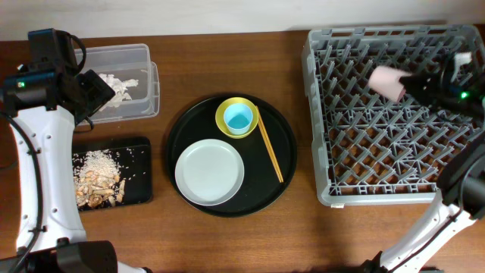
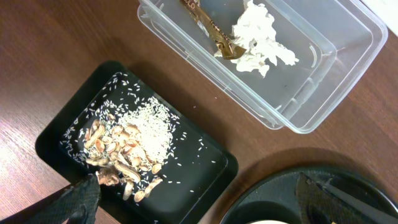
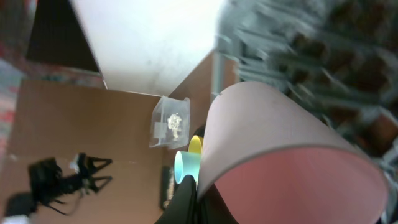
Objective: Sort waste into correct bins and load items into the dishwasher rack
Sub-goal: 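Carry the pink cup right and place it upside down in the rack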
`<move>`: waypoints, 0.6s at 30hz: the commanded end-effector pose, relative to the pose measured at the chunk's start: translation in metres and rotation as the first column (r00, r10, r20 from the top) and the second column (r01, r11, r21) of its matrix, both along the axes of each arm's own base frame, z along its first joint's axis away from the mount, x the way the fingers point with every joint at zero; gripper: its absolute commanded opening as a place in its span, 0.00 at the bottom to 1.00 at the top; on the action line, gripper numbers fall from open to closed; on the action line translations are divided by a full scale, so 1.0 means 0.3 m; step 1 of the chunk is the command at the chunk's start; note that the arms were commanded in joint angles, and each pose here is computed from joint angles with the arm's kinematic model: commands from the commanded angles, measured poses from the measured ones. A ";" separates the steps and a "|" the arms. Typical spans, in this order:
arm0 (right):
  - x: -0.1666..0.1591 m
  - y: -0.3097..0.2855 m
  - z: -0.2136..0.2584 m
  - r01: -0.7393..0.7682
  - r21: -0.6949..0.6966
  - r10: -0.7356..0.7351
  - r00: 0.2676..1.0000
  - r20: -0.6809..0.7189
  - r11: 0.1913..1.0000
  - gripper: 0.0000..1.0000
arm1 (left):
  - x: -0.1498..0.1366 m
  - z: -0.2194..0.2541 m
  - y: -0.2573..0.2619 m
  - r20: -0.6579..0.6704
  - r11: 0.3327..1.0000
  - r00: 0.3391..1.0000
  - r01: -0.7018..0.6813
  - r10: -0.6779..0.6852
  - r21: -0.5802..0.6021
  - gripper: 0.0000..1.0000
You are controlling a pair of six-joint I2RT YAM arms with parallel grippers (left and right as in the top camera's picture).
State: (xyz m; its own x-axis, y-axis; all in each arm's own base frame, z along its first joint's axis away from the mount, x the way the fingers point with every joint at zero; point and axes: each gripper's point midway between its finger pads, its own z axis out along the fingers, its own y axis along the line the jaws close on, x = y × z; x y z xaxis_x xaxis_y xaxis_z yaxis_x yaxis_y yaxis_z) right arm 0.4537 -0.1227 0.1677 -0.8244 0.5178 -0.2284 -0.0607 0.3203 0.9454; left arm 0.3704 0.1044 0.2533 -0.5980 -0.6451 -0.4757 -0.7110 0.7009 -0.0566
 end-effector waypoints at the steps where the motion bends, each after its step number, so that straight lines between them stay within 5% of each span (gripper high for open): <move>1: -0.006 0.004 -0.085 0.017 0.093 -0.006 0.994 -0.112 0.995 0.04 | -0.005 0.026 0.012 0.022 1.000 1.000 -0.015 0.015 0.011 0.99; 8: -0.044 -0.005 -0.140 0.013 0.032 -0.005 0.977 -0.214 0.999 0.07 | -0.005 0.026 0.012 0.022 1.000 1.000 -0.015 0.015 0.011 0.99; 13: -0.118 -0.070 -0.209 -0.005 -0.226 -0.096 0.896 -0.434 0.974 0.09 | -0.005 0.026 0.012 0.022 1.000 1.000 -0.015 0.015 0.011 0.99; 18: -0.169 -0.145 -0.160 0.009 -0.411 -0.235 0.831 -0.503 0.912 0.09 | -0.005 0.026 0.012 0.022 1.000 1.000 -0.015 0.015 0.011 0.99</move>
